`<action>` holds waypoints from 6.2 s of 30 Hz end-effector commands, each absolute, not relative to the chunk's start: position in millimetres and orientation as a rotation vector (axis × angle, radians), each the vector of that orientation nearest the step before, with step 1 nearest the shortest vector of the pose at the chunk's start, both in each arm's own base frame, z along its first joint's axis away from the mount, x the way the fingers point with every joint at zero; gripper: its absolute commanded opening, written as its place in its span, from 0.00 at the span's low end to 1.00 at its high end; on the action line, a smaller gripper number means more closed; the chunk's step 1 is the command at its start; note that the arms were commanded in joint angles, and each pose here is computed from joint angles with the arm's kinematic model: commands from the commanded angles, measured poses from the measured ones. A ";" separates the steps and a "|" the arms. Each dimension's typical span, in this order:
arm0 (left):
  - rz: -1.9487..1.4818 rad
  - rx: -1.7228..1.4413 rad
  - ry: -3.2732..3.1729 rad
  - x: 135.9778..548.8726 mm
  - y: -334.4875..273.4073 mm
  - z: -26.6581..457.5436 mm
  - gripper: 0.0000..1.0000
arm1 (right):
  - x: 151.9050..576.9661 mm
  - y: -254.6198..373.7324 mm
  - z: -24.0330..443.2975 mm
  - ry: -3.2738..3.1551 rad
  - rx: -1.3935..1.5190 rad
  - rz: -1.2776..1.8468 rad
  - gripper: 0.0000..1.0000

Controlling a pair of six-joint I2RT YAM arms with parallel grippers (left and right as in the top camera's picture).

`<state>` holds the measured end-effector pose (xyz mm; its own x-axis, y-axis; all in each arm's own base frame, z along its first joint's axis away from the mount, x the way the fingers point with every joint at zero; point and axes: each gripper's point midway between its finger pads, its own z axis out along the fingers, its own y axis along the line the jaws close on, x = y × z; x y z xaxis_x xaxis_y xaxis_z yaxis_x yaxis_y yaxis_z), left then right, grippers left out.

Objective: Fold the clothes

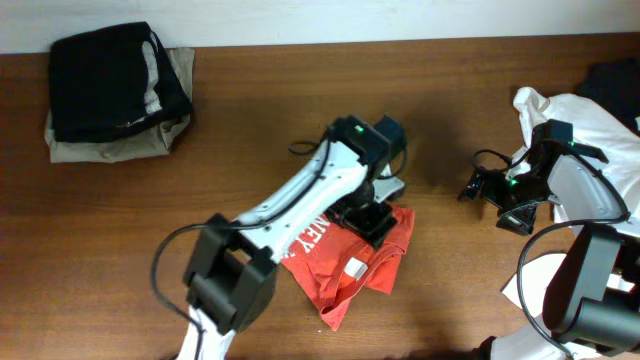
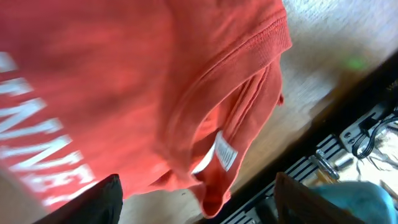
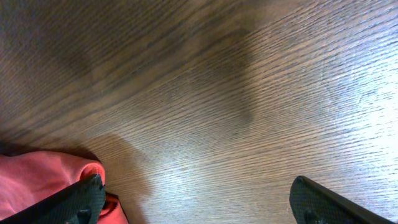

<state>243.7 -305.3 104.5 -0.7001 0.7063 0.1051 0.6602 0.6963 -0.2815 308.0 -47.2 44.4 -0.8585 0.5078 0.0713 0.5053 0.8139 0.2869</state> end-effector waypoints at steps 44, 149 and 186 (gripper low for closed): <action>0.454 -1.263 -3.082 324.7 -336.4 234.0 0.99 | 316.3 -49.5 51.1 2.952 0.797 0.461 0.99; -0.539 0.363 -3.944 623.0 121.2 177.6 0.01 | 316.5 -49.5 51.1 2.951 0.796 0.461 0.99; 0.002 0.602 -3.945 631.7 163.0 119.3 0.55 | 316.5 -49.5 51.1 2.951 0.797 0.462 0.99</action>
<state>623.4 177.0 153.9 -0.5970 -0.2082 -0.7748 -0.2927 0.9557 -0.0313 311.6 -48.3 44.5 -0.8598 0.5075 0.0558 0.5003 0.8157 0.2904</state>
